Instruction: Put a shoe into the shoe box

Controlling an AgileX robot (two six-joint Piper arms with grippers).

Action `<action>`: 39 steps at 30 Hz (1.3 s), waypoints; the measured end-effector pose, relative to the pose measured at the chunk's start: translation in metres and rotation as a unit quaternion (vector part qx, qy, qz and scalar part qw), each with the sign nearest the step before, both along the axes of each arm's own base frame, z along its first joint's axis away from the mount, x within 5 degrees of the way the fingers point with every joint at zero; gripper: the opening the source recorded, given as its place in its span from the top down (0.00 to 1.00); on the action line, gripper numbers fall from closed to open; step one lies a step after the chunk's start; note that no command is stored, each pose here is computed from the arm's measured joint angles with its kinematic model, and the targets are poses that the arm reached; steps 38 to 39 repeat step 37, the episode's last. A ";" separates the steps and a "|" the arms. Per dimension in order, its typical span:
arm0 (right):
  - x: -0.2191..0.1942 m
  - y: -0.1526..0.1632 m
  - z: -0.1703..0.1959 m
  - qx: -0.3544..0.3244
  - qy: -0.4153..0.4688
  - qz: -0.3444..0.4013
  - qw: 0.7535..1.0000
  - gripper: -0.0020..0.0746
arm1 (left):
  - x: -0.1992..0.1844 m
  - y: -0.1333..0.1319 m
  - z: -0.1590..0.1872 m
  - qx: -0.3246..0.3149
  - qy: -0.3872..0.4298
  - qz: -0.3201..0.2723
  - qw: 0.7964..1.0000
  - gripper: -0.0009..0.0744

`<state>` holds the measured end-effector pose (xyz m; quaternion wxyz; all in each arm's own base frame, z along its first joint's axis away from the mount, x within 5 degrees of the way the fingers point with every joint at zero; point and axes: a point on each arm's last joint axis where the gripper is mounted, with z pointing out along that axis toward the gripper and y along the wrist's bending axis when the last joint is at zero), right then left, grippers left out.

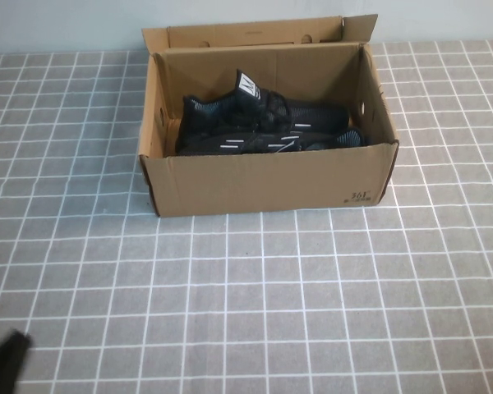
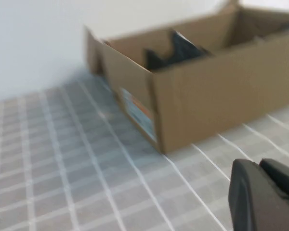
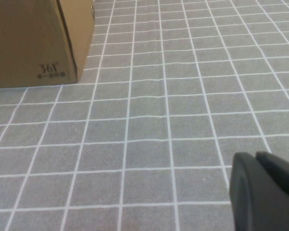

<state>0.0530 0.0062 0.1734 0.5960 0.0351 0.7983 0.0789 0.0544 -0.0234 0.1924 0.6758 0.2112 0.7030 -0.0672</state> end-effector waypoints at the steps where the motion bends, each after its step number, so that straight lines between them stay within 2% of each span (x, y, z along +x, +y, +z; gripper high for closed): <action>1: 0.000 0.000 0.000 0.000 0.000 0.000 1.000 0.99 | 0.001 0.002 0.003 -0.013 -0.012 0.018 1.000 0.99; 6: 0.000 0.000 0.000 0.000 0.000 0.000 1.000 0.99 | 0.003 0.013 0.013 -0.077 -0.054 0.104 0.990 0.99; 10: 0.000 0.000 0.000 0.000 0.001 0.000 1.000 0.99 | 0.002 0.017 0.007 -0.079 -0.026 0.142 0.986 0.99; 20: 0.000 0.000 0.000 0.000 0.002 0.000 1.000 0.99 | -0.002 0.018 -0.022 -0.054 0.131 0.162 0.977 0.99; 39: 0.000 0.000 0.000 0.000 0.002 0.000 1.000 0.99 | -0.002 0.018 -0.022 -0.054 0.134 0.163 0.976 0.99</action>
